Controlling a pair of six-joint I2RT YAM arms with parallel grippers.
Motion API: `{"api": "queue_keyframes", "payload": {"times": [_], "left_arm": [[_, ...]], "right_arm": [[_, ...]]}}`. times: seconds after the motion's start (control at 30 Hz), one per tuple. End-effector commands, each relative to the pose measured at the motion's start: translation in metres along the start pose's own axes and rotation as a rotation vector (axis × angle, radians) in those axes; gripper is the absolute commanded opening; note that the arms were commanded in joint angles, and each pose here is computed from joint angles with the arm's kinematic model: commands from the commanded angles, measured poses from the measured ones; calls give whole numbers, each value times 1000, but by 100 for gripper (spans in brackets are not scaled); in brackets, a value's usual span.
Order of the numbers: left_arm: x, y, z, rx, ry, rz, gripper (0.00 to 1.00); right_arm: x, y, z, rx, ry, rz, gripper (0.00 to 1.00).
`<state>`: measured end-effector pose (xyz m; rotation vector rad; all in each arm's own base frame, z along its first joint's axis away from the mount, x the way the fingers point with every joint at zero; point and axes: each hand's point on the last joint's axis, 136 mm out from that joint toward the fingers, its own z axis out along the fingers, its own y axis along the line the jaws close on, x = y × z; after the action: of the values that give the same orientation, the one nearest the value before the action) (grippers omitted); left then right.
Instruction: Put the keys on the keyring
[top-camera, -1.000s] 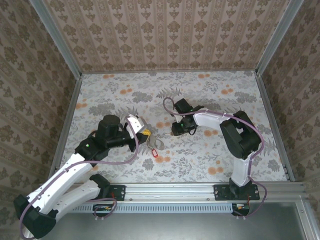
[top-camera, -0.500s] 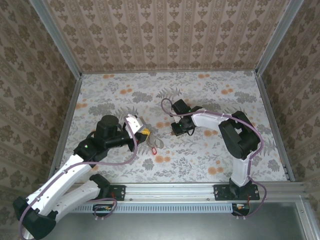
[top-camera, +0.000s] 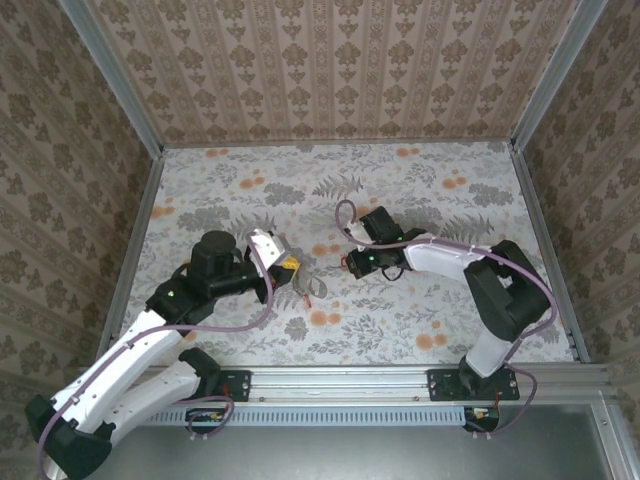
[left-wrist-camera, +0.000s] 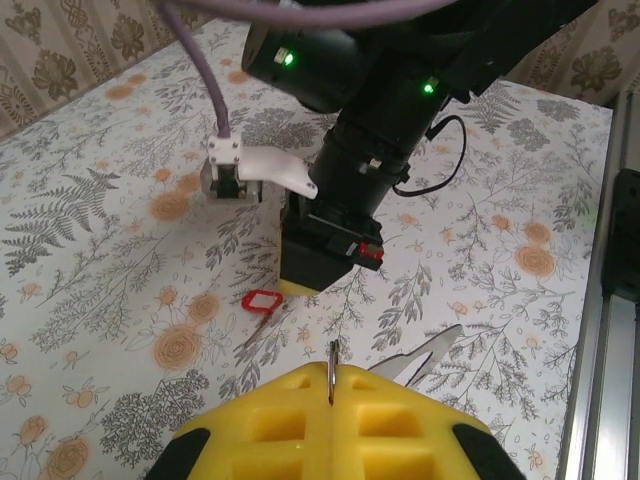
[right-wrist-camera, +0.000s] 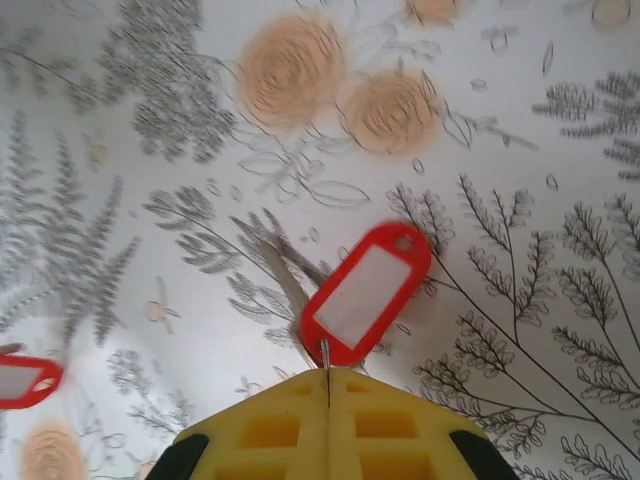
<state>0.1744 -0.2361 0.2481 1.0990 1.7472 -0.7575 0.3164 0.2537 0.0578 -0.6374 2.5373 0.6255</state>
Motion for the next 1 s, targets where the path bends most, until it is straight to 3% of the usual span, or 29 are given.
{"api": "queue_keyframes", "payload": {"times": [0.0, 0.37, 0.6, 0.77, 0.97], "left_arm": [[-10, 0, -4, -4, -51, 2, 0], [-16, -9, -6, 50, -56, 15, 0], [-27, -37, -9, 227, -72, 50, 0], [-37, -53, -11, 341, -85, 73, 0], [-41, -58, -8, 387, -84, 84, 0]], "right_arm": [[-25, 25, -25, -118, -149, -85, 0], [-44, 82, -116, -313, -551, -343, 0], [-48, 125, -175, -471, -702, -456, 0], [-42, 147, -202, -531, -755, -539, 0], [-29, 163, -201, -569, -719, -592, 0]]}}
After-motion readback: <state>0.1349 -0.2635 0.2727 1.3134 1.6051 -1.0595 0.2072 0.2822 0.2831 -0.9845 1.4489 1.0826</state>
